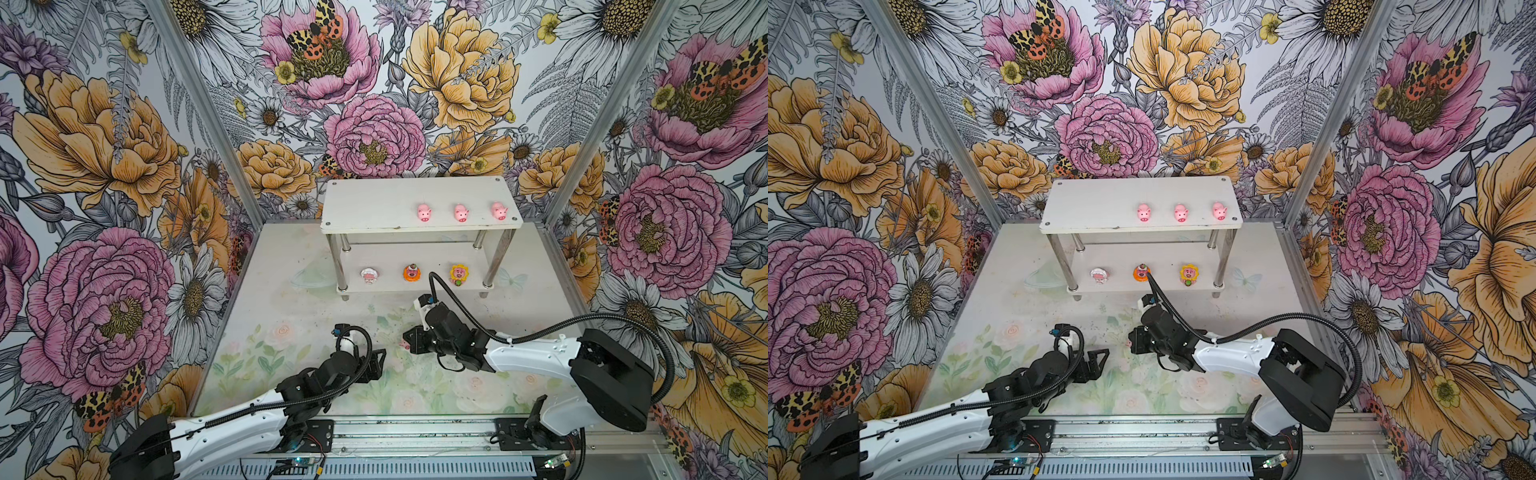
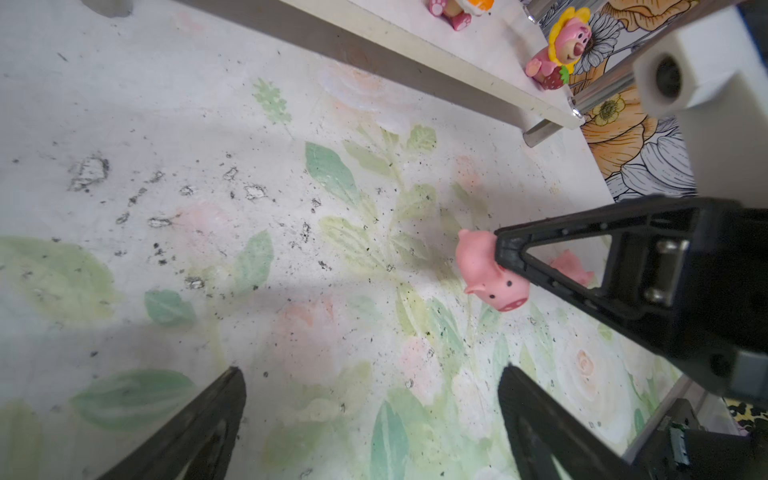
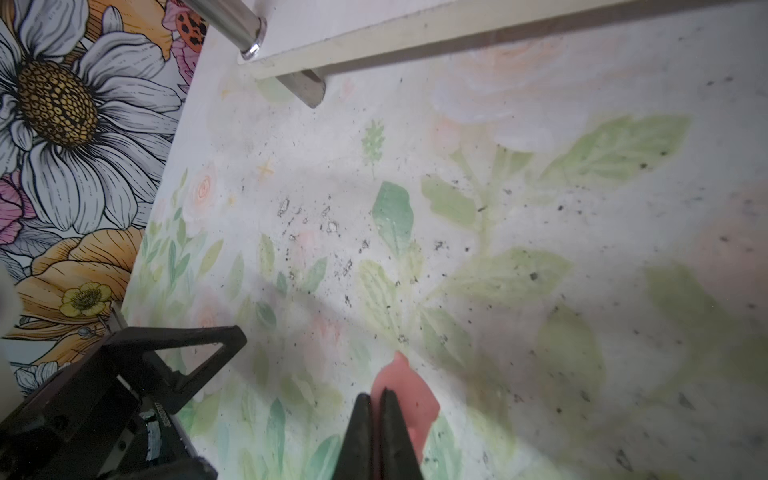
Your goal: Place and organize the plastic toys onto the shelf
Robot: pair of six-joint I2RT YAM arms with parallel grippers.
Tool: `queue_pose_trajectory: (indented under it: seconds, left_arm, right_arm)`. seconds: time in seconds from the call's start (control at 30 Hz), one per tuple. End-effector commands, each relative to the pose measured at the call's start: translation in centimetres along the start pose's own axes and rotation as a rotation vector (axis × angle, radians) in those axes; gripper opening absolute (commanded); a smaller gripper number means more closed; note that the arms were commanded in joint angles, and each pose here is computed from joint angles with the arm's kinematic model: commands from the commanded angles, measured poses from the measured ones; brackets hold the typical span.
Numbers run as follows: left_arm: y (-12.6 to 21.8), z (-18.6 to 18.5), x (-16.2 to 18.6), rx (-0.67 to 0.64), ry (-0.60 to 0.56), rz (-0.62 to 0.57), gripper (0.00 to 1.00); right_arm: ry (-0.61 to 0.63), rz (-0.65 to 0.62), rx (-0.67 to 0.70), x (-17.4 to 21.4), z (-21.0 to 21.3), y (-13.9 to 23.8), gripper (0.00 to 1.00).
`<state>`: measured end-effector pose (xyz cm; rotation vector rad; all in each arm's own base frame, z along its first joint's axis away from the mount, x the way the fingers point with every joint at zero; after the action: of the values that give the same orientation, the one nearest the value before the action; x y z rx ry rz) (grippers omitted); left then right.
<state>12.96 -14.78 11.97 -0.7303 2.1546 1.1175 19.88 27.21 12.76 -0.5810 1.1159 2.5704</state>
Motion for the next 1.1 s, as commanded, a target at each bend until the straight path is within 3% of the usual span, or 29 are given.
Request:
queue_pose_trajectory:
  seconds: [0.0,0.2,0.33,0.47,0.67,0.9,1.07]
  left_arm:
    - [0.1,1.0,0.3,-0.036,0.010,-0.009,0.97]
    - [0.1,1.5,0.3,-0.029,0.039,-0.032,0.98]
    - [0.1,1.5,0.2,-0.033,0.034,-0.028,0.98]
    - [-0.2,1.6,0.4,-0.031,0.038,-0.020,0.98]
    - [-0.7,1.1,0.6,-0.022,0.039,-0.003,0.97]
    - [-1.5,-1.4,0.3,-0.033,-0.034,0.035,0.97]
    - [-2.8,-4.2,1.0,-0.034,-0.089,0.101,0.83]
  right_arm:
    - [-0.059,-0.054,-0.042,0.5,-0.5,-1.3,0.00]
    - [-0.173,-0.031,0.040,3.4,-4.4,-2.2,0.00]
    - [-0.187,-0.030,0.090,4.4,-5.9,-1.3,0.14]
    - [-0.162,-0.060,0.152,4.1,-6.3,0.1,0.25]
    - [-0.108,-0.120,0.178,2.9,-5.6,2.2,0.31]
    - [-0.035,-0.166,0.265,1.7,-5.2,4.6,0.44]
    - [0.078,-0.243,0.464,0.8,-6.3,8.3,0.44]
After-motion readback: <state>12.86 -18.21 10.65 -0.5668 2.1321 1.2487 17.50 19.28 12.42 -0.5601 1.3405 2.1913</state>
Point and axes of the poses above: each gripper's point midway between its finger pads, its own y axis back along the fingers, its own z axis along the line the jaws close on, x = y × z, the point moved 8 cm from there along y, back along the fingers, and after that the axes turned 5 degrees about -y, right-handed, at the moved point
